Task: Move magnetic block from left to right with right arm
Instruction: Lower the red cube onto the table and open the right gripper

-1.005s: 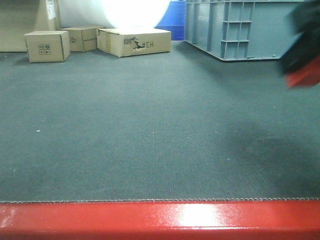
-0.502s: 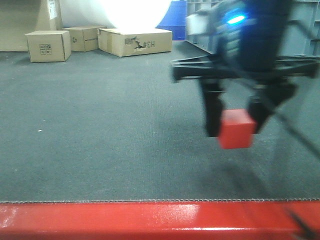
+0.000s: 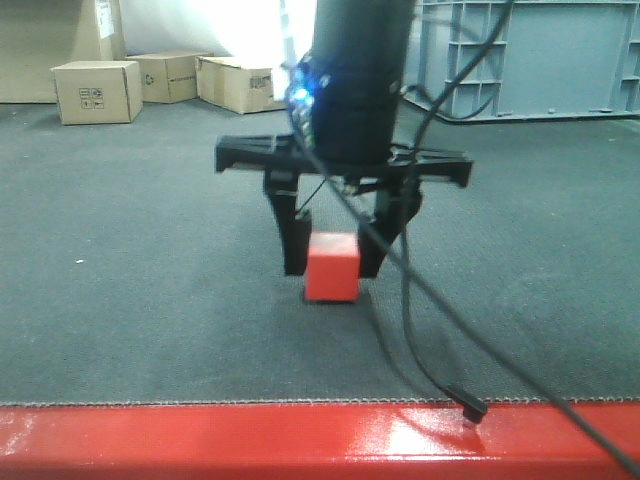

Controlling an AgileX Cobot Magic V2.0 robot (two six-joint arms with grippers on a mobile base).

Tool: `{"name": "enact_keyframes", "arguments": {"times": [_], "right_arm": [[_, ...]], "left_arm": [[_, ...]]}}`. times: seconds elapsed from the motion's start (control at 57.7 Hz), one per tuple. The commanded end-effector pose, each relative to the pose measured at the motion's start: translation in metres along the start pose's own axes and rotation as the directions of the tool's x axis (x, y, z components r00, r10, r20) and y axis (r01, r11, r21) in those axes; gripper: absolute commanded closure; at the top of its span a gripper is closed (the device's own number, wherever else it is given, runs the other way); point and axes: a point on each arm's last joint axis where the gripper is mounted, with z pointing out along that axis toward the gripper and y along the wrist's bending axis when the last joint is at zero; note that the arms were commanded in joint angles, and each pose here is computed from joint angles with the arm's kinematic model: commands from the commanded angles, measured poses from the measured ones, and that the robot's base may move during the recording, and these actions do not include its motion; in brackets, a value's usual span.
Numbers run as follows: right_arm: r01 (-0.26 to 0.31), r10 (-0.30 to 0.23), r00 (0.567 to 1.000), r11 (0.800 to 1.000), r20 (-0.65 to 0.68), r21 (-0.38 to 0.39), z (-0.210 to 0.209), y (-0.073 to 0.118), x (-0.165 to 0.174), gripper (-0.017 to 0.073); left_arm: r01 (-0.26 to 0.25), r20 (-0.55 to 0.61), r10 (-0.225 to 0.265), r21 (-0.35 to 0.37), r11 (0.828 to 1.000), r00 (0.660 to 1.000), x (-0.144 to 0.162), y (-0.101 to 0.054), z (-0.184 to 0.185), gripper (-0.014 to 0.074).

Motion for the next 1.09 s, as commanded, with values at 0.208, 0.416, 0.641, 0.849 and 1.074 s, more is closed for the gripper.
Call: {"name": "enact_keyframes", "arguments": {"times": [0.208,0.416,0.641,0.849,1.074], "right_arm": [[-0.004,0.008,0.998,0.998,0.070,-0.058,-0.028,0.011,-0.007,0.0043],[0.000,0.002,0.998,0.999,0.059,-0.038,-0.030,0.008,-0.005,-0.0038],[0.058,-0.055,0.988,0.998,0.141,-0.015,-0.061,0.001,-0.003,-0.0039],[0.123,-0.108,0.955,0.992,0.276,-0.037,-0.101,-0.009,0.004,-0.0039],[0.158,-0.145,0.898,0.987,0.416,0.002,-0.134,-0.051,0.021,-0.0039]], "left_arm": [[0.005,0.087,-0.004,-0.005,1.000,0.996,-0.006,0.001,-0.001,0.0720],[0.005,0.087,-0.004,-0.005,1.000,0.996,-0.006,0.001,-0.001,0.0720],[0.005,0.087,-0.004,-0.005,1.000,0.996,-0.006,0.001,-0.001,0.0720],[0.005,0.087,-0.004,-0.005,1.000,0.996,-0.006,0.001,-0.001,0.0720],[0.005,0.087,-0.004,-0.005,1.000,0.996,-0.006,0.001,-0.001,0.0720]]}}
